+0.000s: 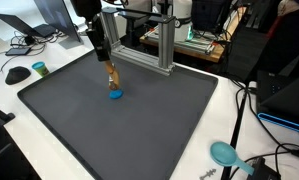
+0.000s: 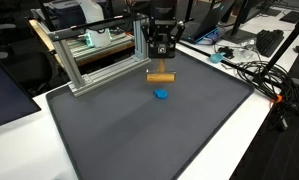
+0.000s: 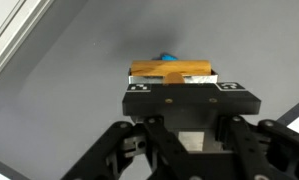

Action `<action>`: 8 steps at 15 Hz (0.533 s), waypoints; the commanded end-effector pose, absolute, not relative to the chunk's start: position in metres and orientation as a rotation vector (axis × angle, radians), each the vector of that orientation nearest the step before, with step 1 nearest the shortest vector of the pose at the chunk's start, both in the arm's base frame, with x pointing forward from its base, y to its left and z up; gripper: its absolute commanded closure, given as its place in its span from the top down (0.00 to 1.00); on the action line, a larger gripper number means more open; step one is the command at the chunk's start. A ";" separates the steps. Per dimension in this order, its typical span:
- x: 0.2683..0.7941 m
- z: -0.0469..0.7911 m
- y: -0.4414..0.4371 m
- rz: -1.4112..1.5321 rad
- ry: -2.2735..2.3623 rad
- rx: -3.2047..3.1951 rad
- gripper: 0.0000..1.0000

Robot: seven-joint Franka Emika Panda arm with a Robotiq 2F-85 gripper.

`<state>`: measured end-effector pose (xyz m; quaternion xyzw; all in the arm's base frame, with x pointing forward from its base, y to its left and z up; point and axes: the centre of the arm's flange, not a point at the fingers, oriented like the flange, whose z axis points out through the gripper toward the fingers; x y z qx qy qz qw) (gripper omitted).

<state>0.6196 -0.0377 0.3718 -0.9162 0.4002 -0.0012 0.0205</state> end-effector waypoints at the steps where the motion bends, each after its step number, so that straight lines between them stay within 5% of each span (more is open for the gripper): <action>1: 0.643 0.369 -0.022 -0.013 1.384 -2.773 0.22; 8: 0.654 0.336 -0.024 -0.003 1.540 -2.738 0.22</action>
